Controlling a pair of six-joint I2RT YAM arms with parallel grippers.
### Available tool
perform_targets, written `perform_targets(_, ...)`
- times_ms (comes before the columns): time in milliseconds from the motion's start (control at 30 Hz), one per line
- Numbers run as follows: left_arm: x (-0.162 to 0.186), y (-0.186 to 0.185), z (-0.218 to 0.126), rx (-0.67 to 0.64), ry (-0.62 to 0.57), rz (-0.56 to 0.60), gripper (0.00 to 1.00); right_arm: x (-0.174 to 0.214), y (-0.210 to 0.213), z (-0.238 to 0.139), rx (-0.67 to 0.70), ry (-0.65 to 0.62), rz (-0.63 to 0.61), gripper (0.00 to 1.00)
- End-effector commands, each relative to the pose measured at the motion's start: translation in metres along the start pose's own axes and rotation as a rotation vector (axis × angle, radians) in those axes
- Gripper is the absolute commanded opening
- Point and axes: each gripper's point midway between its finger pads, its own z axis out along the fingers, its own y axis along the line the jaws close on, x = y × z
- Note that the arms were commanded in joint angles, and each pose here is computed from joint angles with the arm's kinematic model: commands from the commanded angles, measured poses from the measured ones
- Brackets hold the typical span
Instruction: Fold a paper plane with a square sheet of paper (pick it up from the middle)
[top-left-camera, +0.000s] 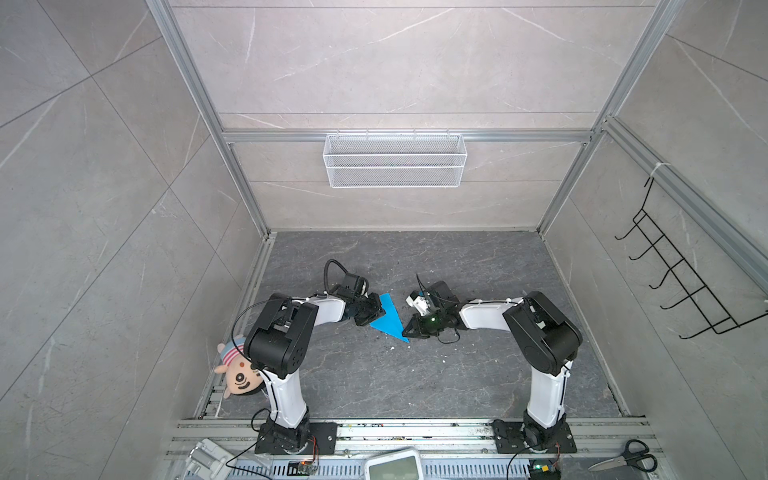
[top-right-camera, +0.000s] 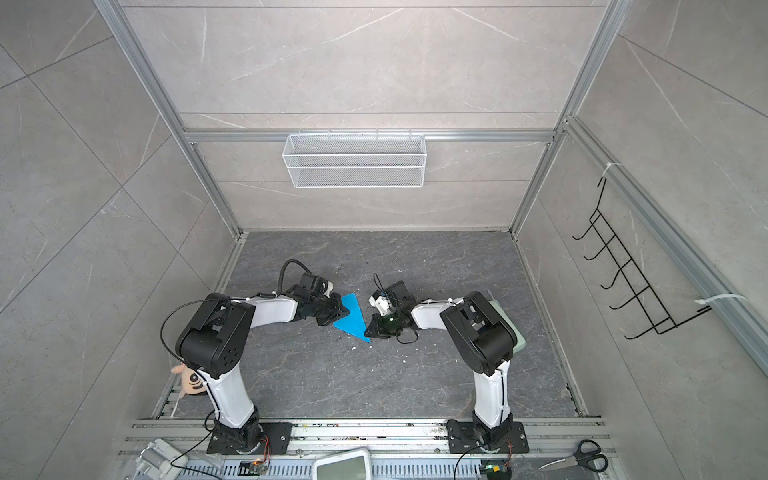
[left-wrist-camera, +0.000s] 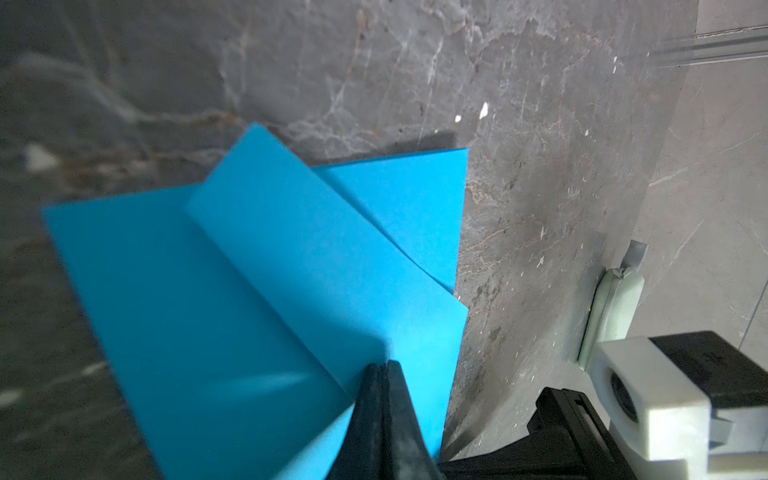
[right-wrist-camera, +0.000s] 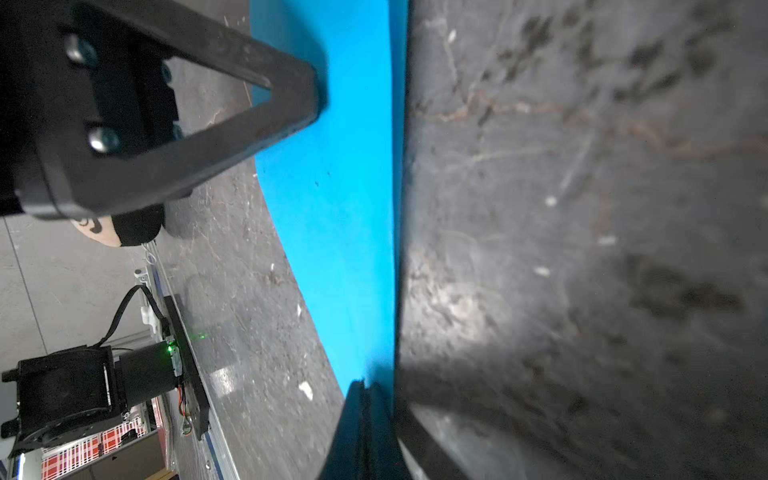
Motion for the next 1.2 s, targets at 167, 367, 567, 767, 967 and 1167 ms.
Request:
perform_targets(167, 0.005, 0.03, 0.003, -0.116, 0.007, -0.058, 0.0, 0.075, -0.037, -0.014, 0.138, 0.147, 0.133, 0.06)
perform_targets(367, -0.014, -0.032, -0.021, 0.084, -0.045, 0.017, 0.11, 0.027, -0.001, -0.044, 0.112, -0.068, -0.016, 0.15)
perform_targets(567, -0.023, -0.053, -0.055, 0.161, -0.144, 0.017, 0.29, -0.022, 0.018, -0.054, 0.092, -0.244, -0.111, 0.37)
perform_targets(767, -0.02, -0.032, -0.054, 0.191, -0.162, -0.039, 0.43, -0.054, 0.036, -0.042, 0.021, -0.275, -0.174, 0.43)
perform_targets(967, -0.021, -0.039, -0.038, 0.266, -0.127, -0.016, 0.49, -0.073, 0.033, -0.026, 0.022, -0.259, -0.188, 0.41)
perform_targets(1167, -0.026, -0.041, -0.022, 0.291, -0.097, -0.01, 0.45, -0.08, 0.029, -0.023, 0.02, -0.267, -0.169, 0.42)
